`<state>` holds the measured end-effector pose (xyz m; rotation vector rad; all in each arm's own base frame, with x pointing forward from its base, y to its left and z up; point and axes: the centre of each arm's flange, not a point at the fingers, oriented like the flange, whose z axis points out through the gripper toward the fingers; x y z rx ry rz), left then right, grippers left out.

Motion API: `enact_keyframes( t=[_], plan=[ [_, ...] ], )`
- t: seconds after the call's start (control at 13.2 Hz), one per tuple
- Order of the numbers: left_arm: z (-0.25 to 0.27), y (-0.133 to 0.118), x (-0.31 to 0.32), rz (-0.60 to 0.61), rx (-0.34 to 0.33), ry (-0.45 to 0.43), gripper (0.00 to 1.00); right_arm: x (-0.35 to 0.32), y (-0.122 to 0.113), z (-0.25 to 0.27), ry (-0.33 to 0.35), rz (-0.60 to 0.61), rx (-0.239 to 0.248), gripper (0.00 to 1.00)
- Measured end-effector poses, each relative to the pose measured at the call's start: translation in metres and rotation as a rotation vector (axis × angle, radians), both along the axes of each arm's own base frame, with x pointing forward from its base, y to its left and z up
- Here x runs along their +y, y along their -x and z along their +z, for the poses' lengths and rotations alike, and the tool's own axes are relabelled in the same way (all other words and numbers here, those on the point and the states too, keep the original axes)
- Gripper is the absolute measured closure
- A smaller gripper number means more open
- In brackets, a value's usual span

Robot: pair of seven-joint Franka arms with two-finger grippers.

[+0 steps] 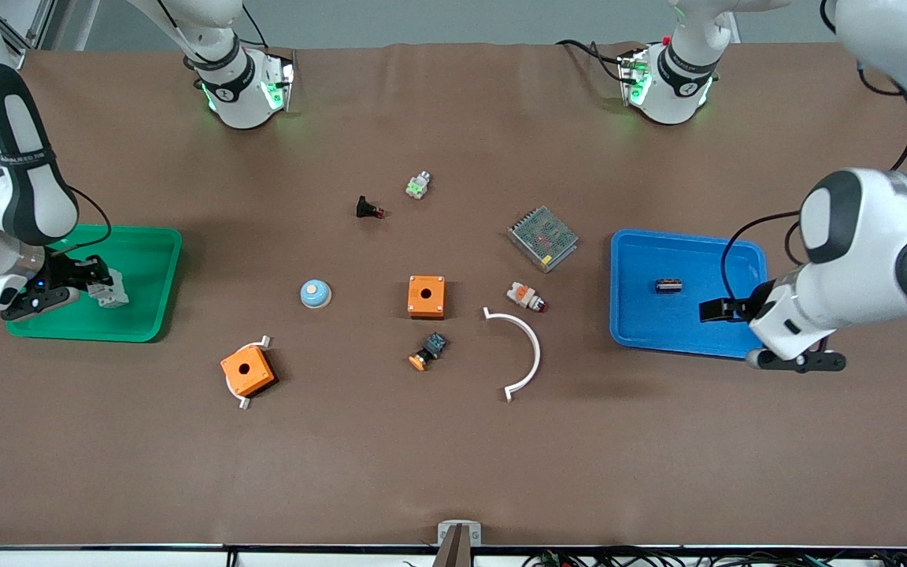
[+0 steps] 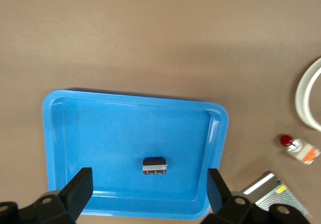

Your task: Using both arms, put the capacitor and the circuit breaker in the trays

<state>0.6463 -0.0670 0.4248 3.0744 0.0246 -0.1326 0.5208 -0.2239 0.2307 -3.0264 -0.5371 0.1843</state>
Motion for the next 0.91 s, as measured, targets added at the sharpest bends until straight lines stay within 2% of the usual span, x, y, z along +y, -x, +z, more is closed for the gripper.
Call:
enact_keyframes(
  t=[0.08, 0.15, 0.3, 0.53, 0.68, 0.91],
  plan=[
    [0.021, 0.003, -0.002, 0.031, -0.03, -0.004, 0.0, 0.002, 0.0, -0.004, -0.002, 0.001, 0.005, 0.6],
    [0.039, 0.006, -0.003, 0.046, -0.059, -0.013, 0.0, 0.004, -0.001, -0.005, -0.002, 0.002, 0.006, 0.56],
    [0.073, 0.013, -0.002, 0.055, -0.084, -0.027, 0.0, 0.008, -0.005, -0.001, -0.007, 0.006, 0.019, 0.33],
    [0.113, 0.021, 0.003, 0.042, -0.086, -0.08, 0.0, 0.014, -0.02, 0.023, -0.039, 0.013, 0.082, 0.03],
    [0.14, 0.025, 0.004, 0.033, -0.098, -0.106, 0.0, 0.032, -0.038, 0.049, -0.077, -0.026, 0.103, 0.0],
    [0.165, 0.036, 0.008, -0.062, -0.094, -0.103, 0.0, 0.085, -0.065, 0.094, -0.06, -0.134, 0.176, 0.0]
  ],
)
